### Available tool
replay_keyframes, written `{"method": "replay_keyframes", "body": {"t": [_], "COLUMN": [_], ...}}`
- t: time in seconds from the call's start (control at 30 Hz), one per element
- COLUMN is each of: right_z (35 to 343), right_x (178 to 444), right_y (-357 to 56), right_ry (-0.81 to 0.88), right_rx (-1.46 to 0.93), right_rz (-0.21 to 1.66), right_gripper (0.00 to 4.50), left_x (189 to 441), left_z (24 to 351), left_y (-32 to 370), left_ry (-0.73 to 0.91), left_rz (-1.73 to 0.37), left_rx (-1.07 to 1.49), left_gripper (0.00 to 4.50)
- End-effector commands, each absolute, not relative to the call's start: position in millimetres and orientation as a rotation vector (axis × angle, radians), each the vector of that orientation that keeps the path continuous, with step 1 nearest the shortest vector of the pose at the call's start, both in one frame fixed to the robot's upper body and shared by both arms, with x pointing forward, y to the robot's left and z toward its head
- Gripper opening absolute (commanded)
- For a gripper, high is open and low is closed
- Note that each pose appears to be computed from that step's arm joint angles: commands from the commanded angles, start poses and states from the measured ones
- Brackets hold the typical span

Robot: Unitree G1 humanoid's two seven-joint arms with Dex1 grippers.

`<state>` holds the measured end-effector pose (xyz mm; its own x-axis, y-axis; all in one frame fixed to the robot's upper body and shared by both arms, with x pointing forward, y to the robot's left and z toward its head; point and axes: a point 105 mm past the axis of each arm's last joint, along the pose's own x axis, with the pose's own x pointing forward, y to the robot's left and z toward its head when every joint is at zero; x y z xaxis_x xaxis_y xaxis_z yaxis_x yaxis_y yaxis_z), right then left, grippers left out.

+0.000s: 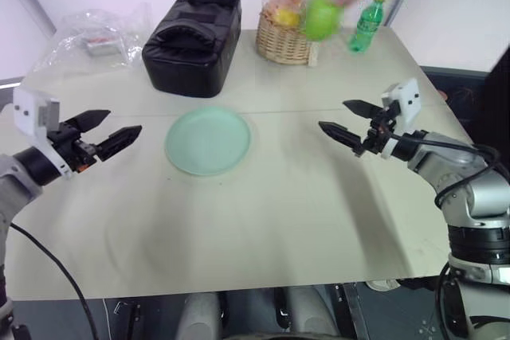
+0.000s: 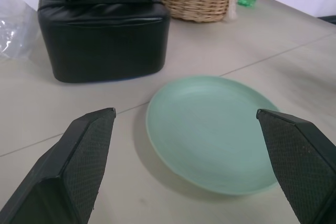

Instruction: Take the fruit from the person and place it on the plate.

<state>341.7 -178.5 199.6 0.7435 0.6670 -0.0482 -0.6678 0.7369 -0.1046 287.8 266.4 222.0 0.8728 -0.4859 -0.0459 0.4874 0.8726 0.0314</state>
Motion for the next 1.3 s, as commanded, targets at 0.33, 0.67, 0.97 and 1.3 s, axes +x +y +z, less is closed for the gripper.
{"method": "replay_keyframes", "body": {"t": [0.33,0.67,0.97,1.3], "right_z": [253.5,245.1,238.4,235.4], "right_x": [319.3,326.7,337.0,332.7], "right_y": [-153.7,-141.7,-128.7,-128.2], "right_ry": [-0.114,-0.082,-0.088,-0.095], "right_rx": [0.083,0.054,0.069,0.072], "right_rz": [0.922,0.939,0.960,0.940], "right_gripper": [4.46,4.46,4.46,4.46], "left_x": [286.6,285.0,298.3,335.8], "left_z": [231.7,274.4,284.2,285.2], "left_y": [269.8,261.9,212.6,191.6], "left_ry": [-0.033,-0.272,-0.346,-0.354], "left_rz": [-0.449,-0.216,-0.237,-0.253], "left_rx": [0.082,0.192,0.185,0.218], "left_gripper": [4.50,4.50,4.50,4.50]}}
